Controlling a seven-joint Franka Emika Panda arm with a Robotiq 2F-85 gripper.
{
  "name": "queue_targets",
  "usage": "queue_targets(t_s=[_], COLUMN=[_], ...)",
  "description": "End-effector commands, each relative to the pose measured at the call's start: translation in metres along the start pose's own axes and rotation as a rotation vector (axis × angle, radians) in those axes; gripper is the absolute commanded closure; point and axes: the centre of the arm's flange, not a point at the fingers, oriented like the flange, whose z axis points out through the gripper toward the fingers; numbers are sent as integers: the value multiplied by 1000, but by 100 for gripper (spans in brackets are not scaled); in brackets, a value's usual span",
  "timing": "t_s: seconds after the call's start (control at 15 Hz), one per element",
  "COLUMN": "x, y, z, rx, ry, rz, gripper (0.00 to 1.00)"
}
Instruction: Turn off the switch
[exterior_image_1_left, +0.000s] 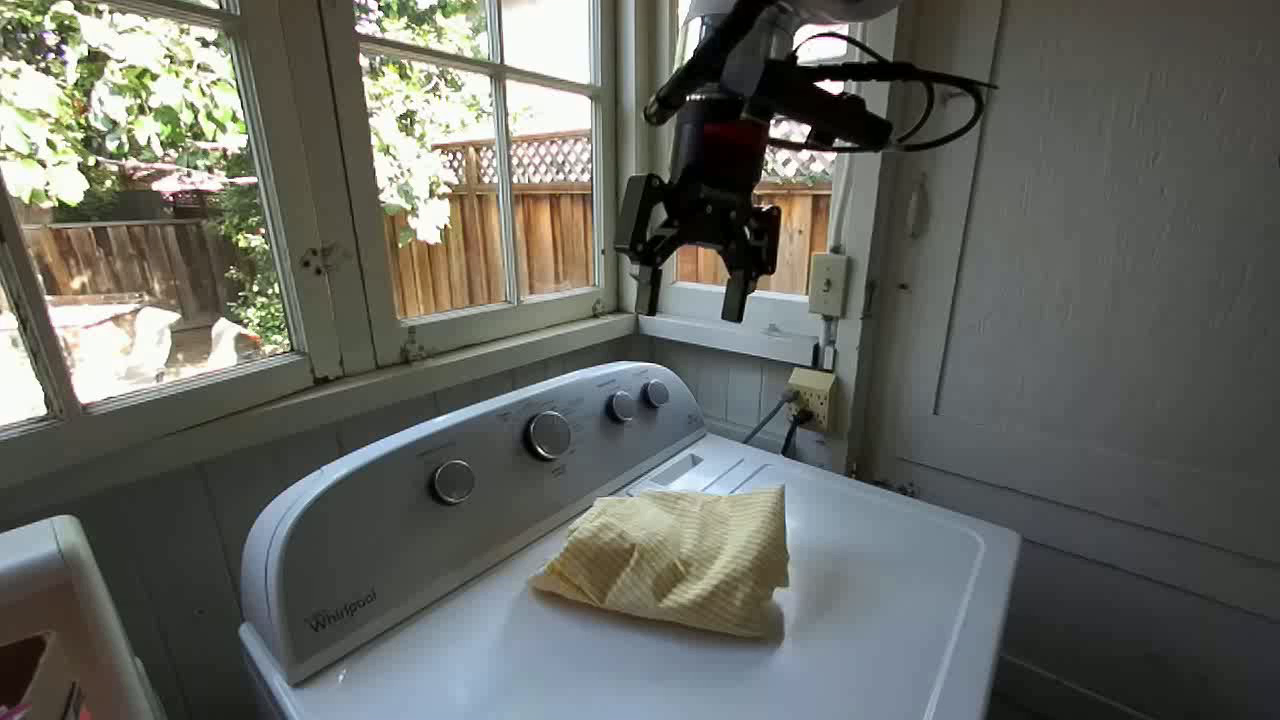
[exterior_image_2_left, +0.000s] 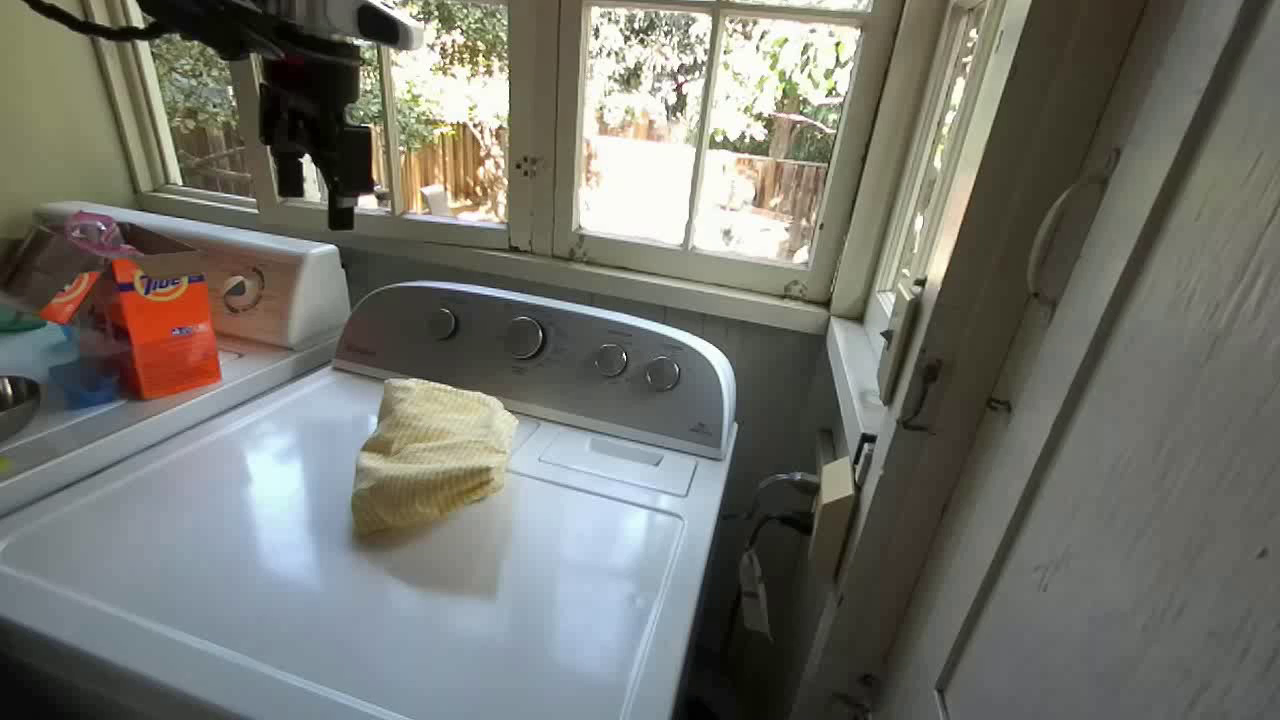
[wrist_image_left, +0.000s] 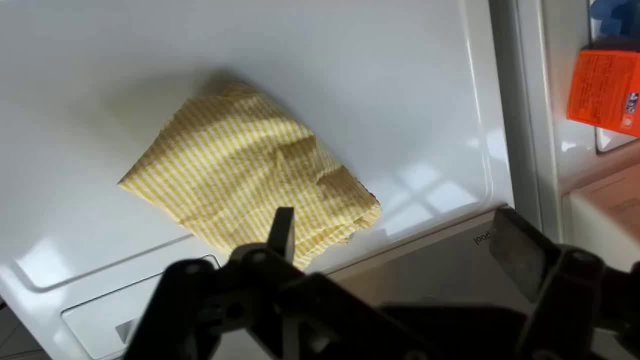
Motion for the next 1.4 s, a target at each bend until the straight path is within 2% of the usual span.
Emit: queue_targets(t_s=[0.0, 0.47, 0.67, 0.8, 1.07, 1.33], x=[0, 0, 14, 28, 54, 81], y=[0, 0, 1, 0, 3, 24], z=[0, 0, -3, -8, -13, -21], rx=[0, 0, -48, -129, -320, -503], ry=[0, 0, 60, 130, 213, 256], rz=[0, 0, 7, -34, -81, -28], gripper=[0, 0, 0, 0, 0, 0])
